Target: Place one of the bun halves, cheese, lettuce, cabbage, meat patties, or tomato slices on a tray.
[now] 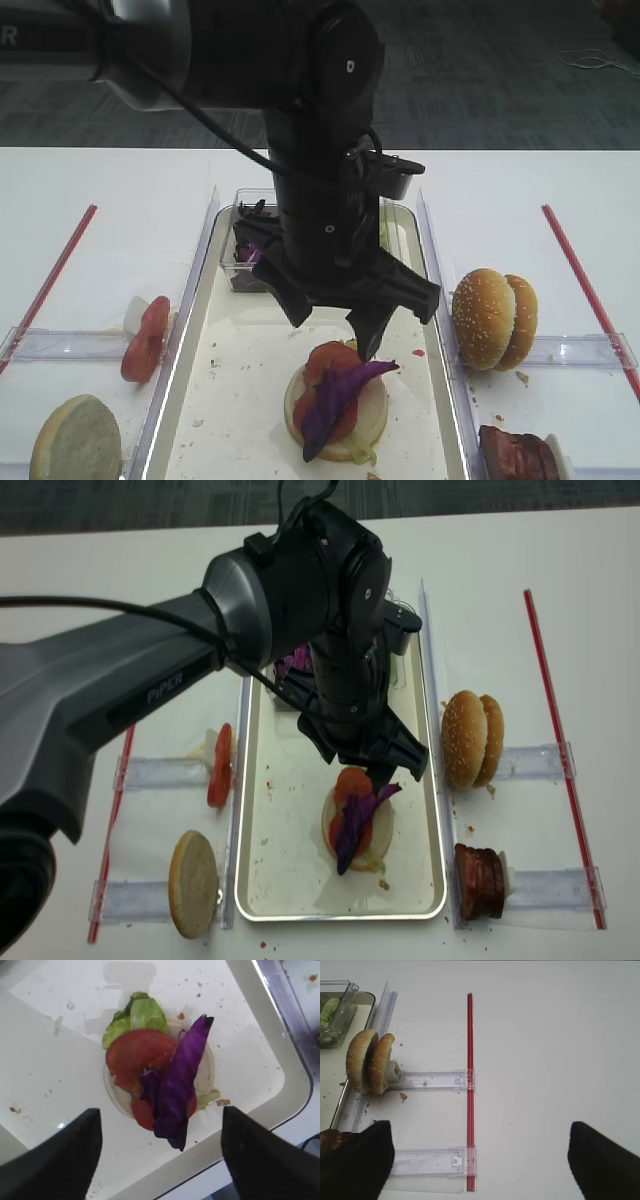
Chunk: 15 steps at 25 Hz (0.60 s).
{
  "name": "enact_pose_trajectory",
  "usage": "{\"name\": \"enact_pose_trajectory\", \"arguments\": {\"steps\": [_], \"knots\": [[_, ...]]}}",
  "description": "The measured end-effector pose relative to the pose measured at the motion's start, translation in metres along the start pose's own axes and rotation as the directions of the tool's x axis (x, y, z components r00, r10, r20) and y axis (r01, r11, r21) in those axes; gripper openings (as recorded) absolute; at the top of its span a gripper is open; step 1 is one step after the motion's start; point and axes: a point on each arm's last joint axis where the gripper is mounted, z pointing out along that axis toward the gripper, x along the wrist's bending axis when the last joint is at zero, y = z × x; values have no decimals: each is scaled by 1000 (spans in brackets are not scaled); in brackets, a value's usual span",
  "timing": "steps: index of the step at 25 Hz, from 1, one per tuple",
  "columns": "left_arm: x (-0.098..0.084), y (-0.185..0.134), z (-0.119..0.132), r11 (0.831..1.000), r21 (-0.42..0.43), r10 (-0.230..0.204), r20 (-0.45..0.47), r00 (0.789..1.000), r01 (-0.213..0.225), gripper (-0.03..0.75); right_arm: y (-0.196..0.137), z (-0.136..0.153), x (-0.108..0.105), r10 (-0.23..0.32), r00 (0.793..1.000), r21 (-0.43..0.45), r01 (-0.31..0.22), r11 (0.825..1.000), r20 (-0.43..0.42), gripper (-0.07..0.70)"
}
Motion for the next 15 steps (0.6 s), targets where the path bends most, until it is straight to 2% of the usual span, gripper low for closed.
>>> {"name": "enact_pose_trajectory", "arguments": {"steps": [9,15], "knots": [[2,0,0,1000,0,-11,1,1000,11,475,0,0,0,0,1000,0,0,1000,0,692],[28,5,-3,997,-7,-79,-6,997,79,475,0,0,0,0,1000,0,0,1000,0,692]]}}
